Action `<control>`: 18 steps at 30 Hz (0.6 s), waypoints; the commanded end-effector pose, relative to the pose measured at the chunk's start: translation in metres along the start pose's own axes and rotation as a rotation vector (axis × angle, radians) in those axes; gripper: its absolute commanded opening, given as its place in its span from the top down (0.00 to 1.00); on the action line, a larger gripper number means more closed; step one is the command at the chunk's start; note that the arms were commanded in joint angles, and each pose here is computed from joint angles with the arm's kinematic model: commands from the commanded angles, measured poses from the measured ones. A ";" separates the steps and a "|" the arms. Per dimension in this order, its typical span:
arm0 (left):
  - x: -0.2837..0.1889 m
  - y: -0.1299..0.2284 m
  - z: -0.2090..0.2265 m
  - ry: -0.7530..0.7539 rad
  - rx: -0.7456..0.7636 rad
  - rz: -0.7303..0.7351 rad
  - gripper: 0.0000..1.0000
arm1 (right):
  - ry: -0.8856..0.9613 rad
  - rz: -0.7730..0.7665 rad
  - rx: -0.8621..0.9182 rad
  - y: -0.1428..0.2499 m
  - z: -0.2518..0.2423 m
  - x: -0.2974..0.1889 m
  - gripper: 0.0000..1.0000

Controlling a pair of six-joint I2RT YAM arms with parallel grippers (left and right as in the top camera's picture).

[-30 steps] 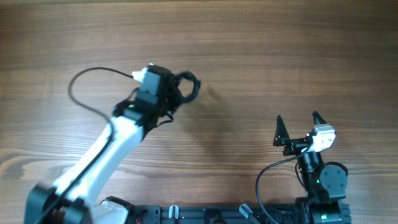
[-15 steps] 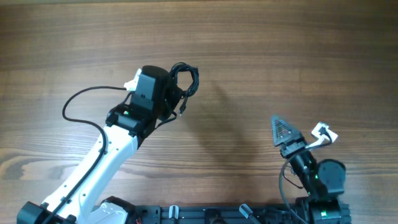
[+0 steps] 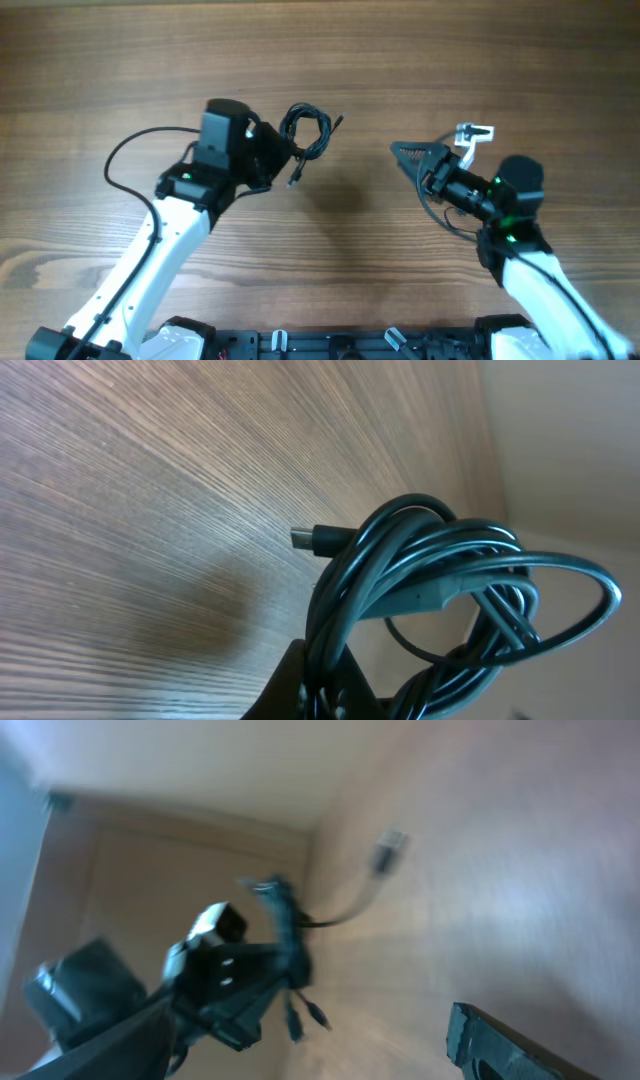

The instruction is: Untangle cables

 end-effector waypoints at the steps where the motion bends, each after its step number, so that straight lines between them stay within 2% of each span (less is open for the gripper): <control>1: -0.012 0.000 -0.015 0.156 0.175 0.095 0.96 | -0.006 0.111 0.306 0.004 -0.015 0.019 0.18; 4: -0.013 0.004 -0.018 0.176 0.226 0.111 0.96 | 0.008 0.130 0.435 0.012 -0.031 0.043 0.20; 9: -0.010 0.017 -0.025 0.187 0.252 0.141 0.96 | -0.030 0.013 0.508 0.012 -0.030 0.066 0.23; 10: -0.009 0.020 -0.027 0.190 0.259 0.150 0.96 | -0.033 -0.011 0.534 0.010 -0.030 0.068 0.29; 12: -0.007 0.030 -0.031 0.197 0.277 0.171 0.96 | -0.037 -0.033 0.553 0.010 -0.030 0.069 0.36; 13: -0.006 0.035 -0.034 0.201 0.289 0.184 0.96 | -0.042 -0.034 0.563 0.009 -0.029 0.070 0.48; 16: -0.005 0.042 -0.038 0.210 0.304 0.200 0.96 | -0.083 -0.027 0.538 0.009 -0.019 0.069 0.72; 18: -0.005 0.042 -0.038 0.211 0.305 0.199 0.96 | -0.088 -0.026 0.535 0.009 -0.018 0.069 0.83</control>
Point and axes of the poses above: each gripper's point midway between its finger pads, its own x axis out along the fingers, its own z axis along the line the jaws close on, y = z × x, the point moved 2 cm from there along -x, back along the fingers, and after that the axes turned 12 degrees about x, right-handed, at the moved point
